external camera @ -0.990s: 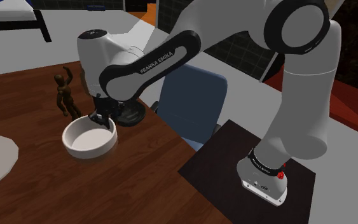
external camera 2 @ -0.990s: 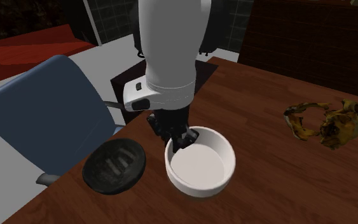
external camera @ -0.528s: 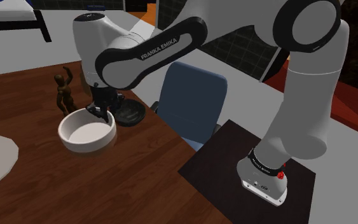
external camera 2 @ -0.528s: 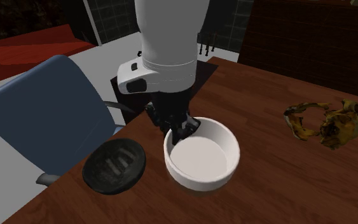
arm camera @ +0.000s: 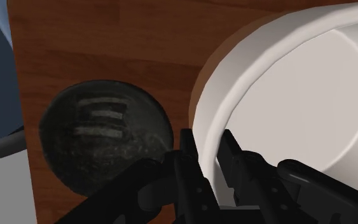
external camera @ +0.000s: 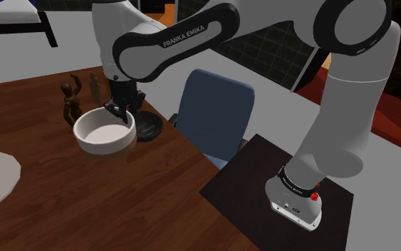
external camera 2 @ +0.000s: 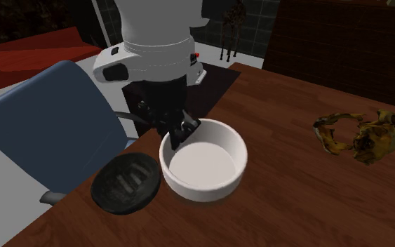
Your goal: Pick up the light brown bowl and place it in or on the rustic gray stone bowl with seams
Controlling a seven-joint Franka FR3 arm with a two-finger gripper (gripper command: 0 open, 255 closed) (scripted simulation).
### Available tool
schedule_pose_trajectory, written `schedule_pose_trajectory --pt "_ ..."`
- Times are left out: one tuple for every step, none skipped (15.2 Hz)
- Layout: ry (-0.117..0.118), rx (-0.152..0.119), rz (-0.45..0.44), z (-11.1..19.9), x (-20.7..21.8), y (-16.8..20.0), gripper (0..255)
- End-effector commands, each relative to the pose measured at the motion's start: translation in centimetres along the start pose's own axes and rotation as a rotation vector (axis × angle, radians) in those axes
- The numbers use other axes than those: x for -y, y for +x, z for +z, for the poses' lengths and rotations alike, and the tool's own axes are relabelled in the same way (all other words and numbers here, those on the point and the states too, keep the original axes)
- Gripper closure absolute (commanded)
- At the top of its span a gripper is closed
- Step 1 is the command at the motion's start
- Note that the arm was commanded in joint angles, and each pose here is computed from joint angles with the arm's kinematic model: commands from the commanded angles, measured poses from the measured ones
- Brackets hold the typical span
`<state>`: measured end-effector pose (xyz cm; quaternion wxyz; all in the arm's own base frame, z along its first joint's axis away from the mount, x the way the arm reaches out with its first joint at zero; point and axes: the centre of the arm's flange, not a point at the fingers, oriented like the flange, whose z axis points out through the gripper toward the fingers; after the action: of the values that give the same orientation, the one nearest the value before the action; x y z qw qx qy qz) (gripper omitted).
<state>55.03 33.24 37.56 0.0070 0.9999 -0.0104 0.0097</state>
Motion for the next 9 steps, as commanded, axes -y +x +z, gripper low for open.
schedule_pose_trajectory --pt "0.0 -0.001 -0.001 -0.1 -2.4 0.9 255" --pt "0.0 -0.001 -0.001 -0.2 -3.6 1.4 255" --pt "0.0 -0.001 -0.001 -0.3 -4.8 1.9 255" --pt "0.0 -0.001 -0.001 -0.4 -6.1 2.4 255" --pt "0.0 -0.001 -0.001 -0.5 -7.3 2.9 255" --pt "0.0 -0.001 -0.001 -0.6 -8.5 3.4 255" --pt "0.0 -0.001 -0.001 -0.7 -9.7 4.0 255" --pt "0.0 -0.001 -0.001 -0.8 -10.9 4.5 255" --pt "0.0 -0.001 -0.001 -0.9 -12.1 5.0 255"
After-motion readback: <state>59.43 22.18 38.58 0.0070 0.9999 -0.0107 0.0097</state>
